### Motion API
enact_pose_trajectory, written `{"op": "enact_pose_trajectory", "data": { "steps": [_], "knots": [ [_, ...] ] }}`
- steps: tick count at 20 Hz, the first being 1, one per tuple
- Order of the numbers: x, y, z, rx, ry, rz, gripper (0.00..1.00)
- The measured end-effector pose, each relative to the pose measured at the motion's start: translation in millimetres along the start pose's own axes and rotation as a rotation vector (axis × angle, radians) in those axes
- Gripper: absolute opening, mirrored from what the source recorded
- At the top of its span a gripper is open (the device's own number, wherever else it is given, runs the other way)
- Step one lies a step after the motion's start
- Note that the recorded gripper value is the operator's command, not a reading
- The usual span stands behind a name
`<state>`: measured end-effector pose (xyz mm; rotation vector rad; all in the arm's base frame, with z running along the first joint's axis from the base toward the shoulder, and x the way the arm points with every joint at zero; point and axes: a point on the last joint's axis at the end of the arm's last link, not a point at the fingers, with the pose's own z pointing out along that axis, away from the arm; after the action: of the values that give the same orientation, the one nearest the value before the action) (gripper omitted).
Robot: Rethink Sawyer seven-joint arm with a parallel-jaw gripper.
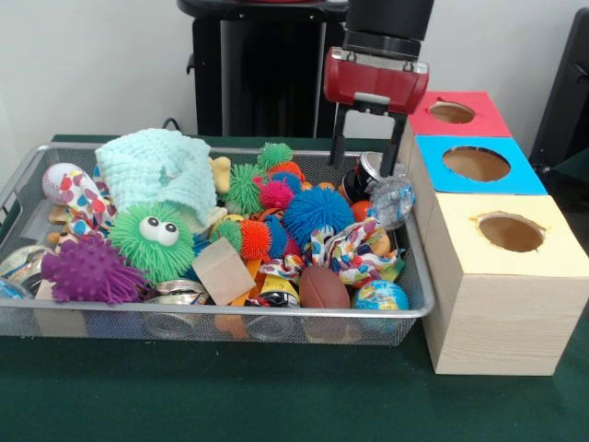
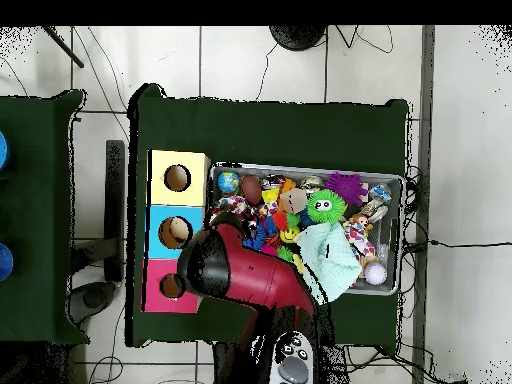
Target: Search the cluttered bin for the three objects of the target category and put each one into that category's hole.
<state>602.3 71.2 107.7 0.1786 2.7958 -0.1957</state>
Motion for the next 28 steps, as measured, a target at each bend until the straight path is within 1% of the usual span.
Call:
{"op": "enact_pose_trajectory", "data": {
  "steps": [2,5,6,9,11,16,21,22,24,28],
  "knots": [
    [-0.5,-6.7,1.0,0.011,0.001,0.01,1.0],
    [-0.3,-13.4,5.3,0.016,0.008,0.02,1.0],
    [-0.2,-21.4,10.2,0.02,0.015,0.032,1.0],
    [-1.2,-33.6,17.2,0.025,0.023,0.053,1.0],
    [-3.2,-49.2,27.7,0.029,0.034,0.08,1.0],
    [-7.3,-70.4,48.0,0.039,0.047,0.111,1.0],
    [-7.9,-71.1,60.3,0.04,0.054,0.11,1.0],
    [-8.5,-69.0,65.4,0.037,0.057,0.11,1.0],
    [-9.0,-66.8,68.2,0.032,0.058,0.11,1.0],
    [-12.2,-58.2,73.8,0.006,0.059,0.114,1.0]
  ]
}}
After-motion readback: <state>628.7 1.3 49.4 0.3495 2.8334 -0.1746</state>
